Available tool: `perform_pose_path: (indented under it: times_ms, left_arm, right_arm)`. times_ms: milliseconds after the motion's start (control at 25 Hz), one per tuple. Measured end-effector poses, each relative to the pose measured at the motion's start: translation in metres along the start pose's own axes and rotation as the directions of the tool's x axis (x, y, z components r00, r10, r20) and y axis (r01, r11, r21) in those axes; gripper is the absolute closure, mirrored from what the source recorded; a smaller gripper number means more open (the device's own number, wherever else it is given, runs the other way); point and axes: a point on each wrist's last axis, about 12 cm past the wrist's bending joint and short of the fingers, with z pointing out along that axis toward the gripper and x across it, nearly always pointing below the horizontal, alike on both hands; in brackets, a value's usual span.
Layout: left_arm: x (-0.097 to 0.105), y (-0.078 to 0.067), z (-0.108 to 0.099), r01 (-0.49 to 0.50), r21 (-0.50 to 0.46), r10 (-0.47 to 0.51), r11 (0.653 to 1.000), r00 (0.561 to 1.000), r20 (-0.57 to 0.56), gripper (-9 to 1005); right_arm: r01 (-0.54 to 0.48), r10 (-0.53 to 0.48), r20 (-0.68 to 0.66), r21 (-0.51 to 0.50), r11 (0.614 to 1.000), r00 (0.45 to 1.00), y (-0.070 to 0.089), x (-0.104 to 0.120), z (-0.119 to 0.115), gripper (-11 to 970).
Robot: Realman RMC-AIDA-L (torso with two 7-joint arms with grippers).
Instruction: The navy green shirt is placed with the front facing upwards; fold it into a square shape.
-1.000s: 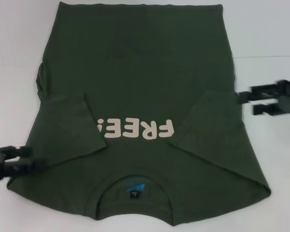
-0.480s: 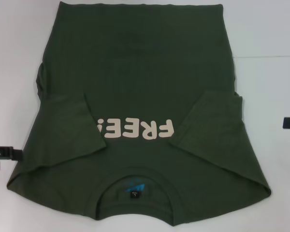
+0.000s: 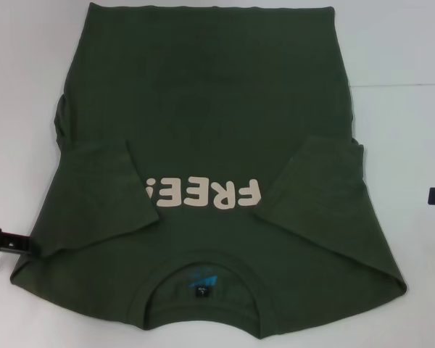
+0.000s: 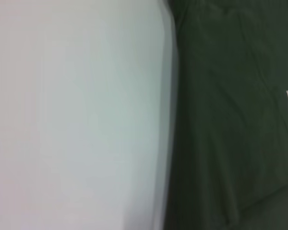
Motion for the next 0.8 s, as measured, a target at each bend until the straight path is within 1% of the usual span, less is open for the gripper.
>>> perform_pose_path:
  times_ms: [120, 240, 400, 800]
  left_arm:
    - [-0.001, -0.004, 0.005, -0.017, -0.011, 0.017, 1.000, 1.000, -0.012, 66]
    - [-0.001, -0.005, 0.009, -0.025, -0.031, 0.024, 0.999, 0.999, -0.021, 66]
    - [0.000, -0.006, 0.015, -0.021, -0.031, 0.020, 0.999, 0.999, -0.040, 67]
    - [0.000, -0.006, 0.018, -0.022, -0.032, 0.021, 0.999, 0.999, -0.047, 68]
  right_arm:
    - [0.002, -0.002, -0.002, 0.002, 1.000, 1.000, 0.000, 0.000, 0.000, 44]
    - [-0.002, 0.002, -0.005, 0.001, 1.000, 1.000, -0.001, 0.001, 0.001, 44]
    - [-0.004, 0.004, -0.004, 0.003, 1.000, 1.000, -0.002, 0.001, 0.002, 44]
    - [0.002, -0.001, -0.024, 0.007, 1.000, 1.000, -0.002, 0.002, 0.005, 44]
